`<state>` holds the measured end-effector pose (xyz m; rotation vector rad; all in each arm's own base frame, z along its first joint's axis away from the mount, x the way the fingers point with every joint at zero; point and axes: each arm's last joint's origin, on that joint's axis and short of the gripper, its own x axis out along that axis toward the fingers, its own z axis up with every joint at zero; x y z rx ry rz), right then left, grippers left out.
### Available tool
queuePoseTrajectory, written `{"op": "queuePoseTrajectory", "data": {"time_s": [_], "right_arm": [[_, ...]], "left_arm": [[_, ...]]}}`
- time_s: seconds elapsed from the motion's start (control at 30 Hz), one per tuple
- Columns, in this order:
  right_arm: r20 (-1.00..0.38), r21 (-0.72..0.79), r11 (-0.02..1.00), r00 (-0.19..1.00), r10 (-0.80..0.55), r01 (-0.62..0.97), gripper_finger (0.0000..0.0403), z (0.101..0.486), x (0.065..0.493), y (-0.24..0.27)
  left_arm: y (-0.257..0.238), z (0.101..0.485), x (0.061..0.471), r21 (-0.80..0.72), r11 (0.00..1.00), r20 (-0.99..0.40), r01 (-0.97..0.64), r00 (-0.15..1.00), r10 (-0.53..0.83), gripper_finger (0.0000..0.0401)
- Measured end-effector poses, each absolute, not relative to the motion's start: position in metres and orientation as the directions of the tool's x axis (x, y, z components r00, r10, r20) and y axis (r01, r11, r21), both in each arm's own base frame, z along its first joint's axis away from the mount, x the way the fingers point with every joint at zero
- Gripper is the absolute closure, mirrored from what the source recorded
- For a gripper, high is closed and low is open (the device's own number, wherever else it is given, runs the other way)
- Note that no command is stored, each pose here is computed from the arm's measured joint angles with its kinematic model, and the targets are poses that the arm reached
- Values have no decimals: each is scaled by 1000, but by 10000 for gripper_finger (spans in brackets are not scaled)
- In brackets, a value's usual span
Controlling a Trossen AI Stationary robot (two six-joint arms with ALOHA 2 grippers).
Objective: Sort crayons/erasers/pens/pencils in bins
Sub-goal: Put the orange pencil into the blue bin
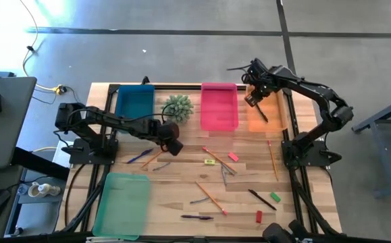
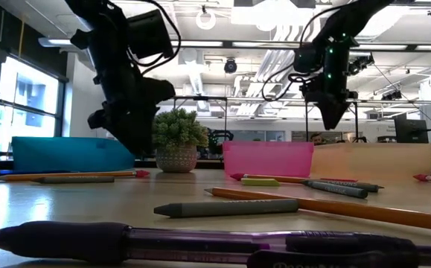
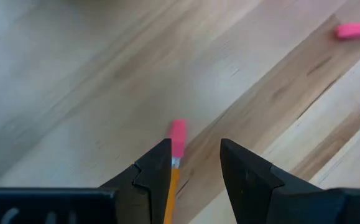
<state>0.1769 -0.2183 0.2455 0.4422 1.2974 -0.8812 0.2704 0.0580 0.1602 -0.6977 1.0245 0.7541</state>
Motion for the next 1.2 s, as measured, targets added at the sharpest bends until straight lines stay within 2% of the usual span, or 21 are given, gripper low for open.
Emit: {"op": "queuePoseTrajectory", "data": {"time_s": [0.13, 0.6, 0.73, 1.0, 1.2], "right_arm": [[-950, -180, 597, 19, -312, 782, 289, 246, 177, -218], [-957, -165, 586, 16, -291, 793, 289, 246, 176, -217], [-962, -154, 593, 17, -272, 790, 289, 245, 176, -215], [-965, -154, 596, 9, -261, 788, 289, 245, 175, -214], [-964, -152, 597, 17, -267, 788, 289, 249, 173, -212]], "left_arm": [[59, 150, 271, -114, 555, -938, -824, 273, 214, 277], [60, 126, 277, -67, 549, -960, -833, 204, 192, 279], [60, 126, 276, -62, 548, -961, -834, 199, 194, 303], [59, 125, 276, -54, 562, -962, -825, 194, 193, 386], [59, 127, 276, -53, 573, -961, -818, 197, 192, 391]]}}
